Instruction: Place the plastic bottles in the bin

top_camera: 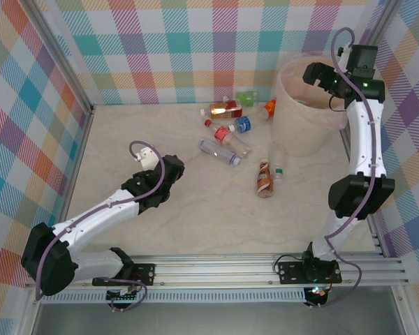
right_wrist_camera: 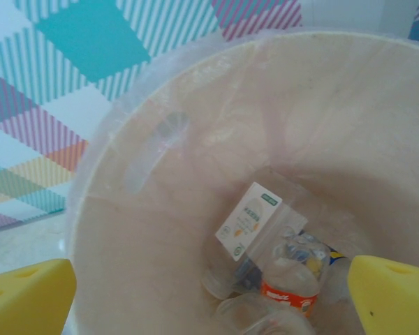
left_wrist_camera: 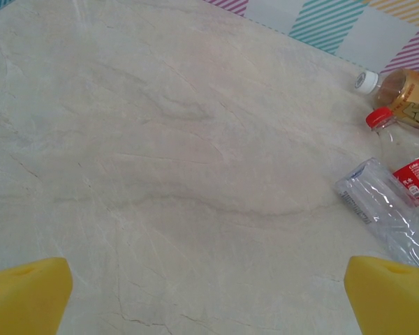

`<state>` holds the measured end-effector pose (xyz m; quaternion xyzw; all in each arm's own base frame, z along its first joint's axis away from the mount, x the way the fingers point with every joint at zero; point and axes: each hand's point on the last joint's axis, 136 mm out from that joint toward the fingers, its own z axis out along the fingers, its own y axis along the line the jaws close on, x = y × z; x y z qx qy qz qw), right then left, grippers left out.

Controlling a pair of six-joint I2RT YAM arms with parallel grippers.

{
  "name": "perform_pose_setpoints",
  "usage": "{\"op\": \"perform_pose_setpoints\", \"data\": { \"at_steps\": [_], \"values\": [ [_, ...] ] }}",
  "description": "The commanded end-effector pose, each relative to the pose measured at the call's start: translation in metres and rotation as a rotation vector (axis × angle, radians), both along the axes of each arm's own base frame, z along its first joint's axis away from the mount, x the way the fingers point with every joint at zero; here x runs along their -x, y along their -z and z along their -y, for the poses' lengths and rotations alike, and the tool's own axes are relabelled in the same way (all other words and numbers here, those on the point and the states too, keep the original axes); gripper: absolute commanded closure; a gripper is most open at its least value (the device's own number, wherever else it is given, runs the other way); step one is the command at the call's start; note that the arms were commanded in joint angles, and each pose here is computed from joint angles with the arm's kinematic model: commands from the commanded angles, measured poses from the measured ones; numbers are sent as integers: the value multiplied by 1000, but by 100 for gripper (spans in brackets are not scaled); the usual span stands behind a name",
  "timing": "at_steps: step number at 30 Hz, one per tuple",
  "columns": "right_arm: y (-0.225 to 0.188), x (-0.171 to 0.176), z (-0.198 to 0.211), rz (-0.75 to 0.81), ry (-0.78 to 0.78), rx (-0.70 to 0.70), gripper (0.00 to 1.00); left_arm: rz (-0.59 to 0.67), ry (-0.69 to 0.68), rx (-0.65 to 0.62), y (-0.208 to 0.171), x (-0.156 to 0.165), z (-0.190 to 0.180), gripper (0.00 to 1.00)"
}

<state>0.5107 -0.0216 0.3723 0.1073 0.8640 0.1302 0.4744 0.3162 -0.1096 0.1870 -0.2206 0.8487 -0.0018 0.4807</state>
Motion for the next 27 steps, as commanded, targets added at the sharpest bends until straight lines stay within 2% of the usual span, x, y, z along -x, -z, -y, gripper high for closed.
{"op": "perform_pose_setpoints", "data": {
  "at_steps": [1, 8, 13, 20, 27],
  "values": [
    [-41, 19, -23, 111, -64, -53, 0, -9, -19, 8, 0, -2, -3, 0],
    [-60, 53, -64, 179, -184, -140, 0, -25, -14, 14, 4, -4, -1, 0],
    [-54, 83, -102, 192, -284, -174, 0, -36, -8, 17, 8, -6, 2, 0],
    [-11, 121, -138, 98, -339, -154, 0, -50, -5, 17, 12, -10, 5, 0],
    [44, 144, -147, -48, -312, -157, 0, -69, -1, 22, 19, -13, 7, 0]
  ]
}}
